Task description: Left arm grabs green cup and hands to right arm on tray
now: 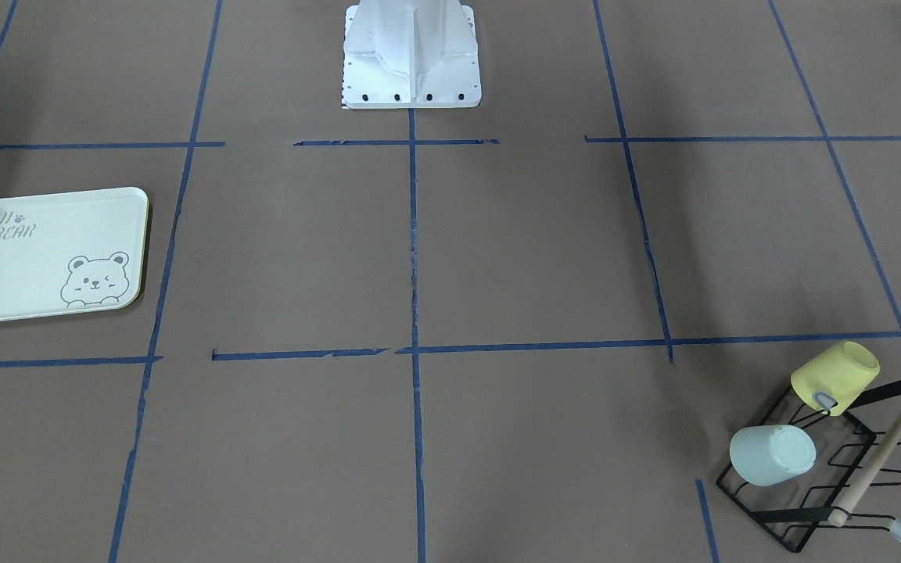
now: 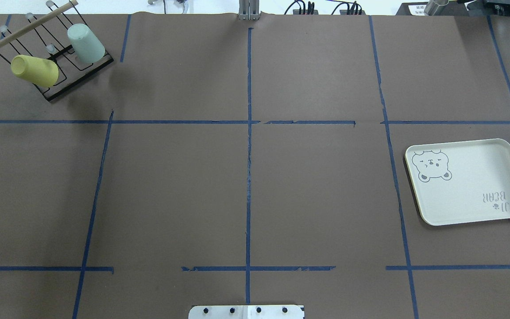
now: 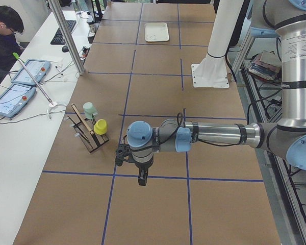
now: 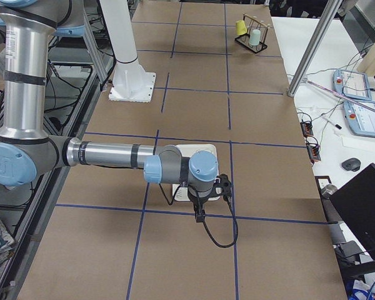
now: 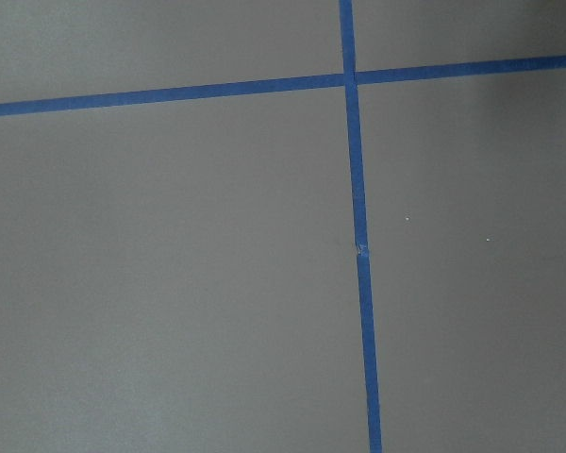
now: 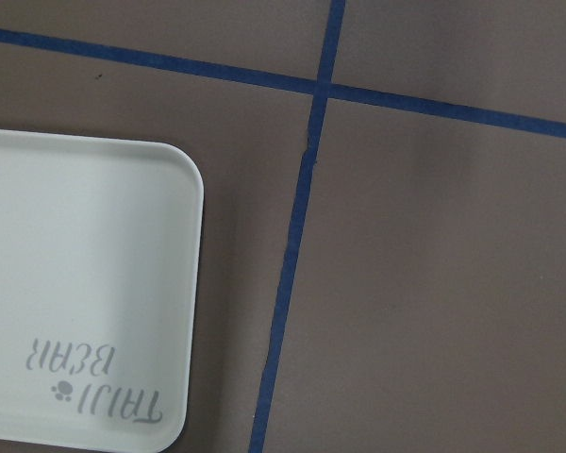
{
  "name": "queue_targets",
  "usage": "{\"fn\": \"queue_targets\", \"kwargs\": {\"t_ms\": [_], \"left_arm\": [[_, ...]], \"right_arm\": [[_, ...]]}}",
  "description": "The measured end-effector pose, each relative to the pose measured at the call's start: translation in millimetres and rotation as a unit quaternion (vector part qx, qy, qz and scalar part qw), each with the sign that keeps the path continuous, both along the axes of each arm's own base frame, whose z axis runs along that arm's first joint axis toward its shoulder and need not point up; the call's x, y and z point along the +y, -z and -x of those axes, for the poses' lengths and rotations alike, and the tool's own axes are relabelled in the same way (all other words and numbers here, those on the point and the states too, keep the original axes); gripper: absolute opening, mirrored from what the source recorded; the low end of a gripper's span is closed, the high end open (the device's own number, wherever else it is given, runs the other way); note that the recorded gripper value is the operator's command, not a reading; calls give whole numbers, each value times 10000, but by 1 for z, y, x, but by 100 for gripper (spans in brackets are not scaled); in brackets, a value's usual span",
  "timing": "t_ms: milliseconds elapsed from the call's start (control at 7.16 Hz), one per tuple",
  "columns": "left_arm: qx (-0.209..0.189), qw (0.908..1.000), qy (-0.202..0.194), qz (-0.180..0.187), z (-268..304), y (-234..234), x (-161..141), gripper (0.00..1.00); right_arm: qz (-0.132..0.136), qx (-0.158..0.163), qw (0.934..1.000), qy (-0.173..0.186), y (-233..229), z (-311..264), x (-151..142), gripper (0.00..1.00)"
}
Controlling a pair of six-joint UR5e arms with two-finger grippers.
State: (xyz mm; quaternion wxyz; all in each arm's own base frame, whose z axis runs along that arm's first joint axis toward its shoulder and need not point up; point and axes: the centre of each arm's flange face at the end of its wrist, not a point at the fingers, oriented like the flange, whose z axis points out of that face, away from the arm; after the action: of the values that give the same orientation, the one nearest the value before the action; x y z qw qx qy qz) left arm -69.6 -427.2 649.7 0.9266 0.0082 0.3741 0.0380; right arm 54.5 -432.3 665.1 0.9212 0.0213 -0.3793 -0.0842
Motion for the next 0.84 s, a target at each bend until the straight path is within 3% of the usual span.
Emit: {"fn": "queue_targets", "kwargs": {"t_ms": [559,838], "left_arm": [[-10,9999,-75,-82,-6,2,2,100],[5,9984,-146,-542,-15,29,-22,100]], "right_arm": [[-38,-1,10000,22,5,3,-2,100],[-127,-3,9999,25,14,4,-4,100]]}}
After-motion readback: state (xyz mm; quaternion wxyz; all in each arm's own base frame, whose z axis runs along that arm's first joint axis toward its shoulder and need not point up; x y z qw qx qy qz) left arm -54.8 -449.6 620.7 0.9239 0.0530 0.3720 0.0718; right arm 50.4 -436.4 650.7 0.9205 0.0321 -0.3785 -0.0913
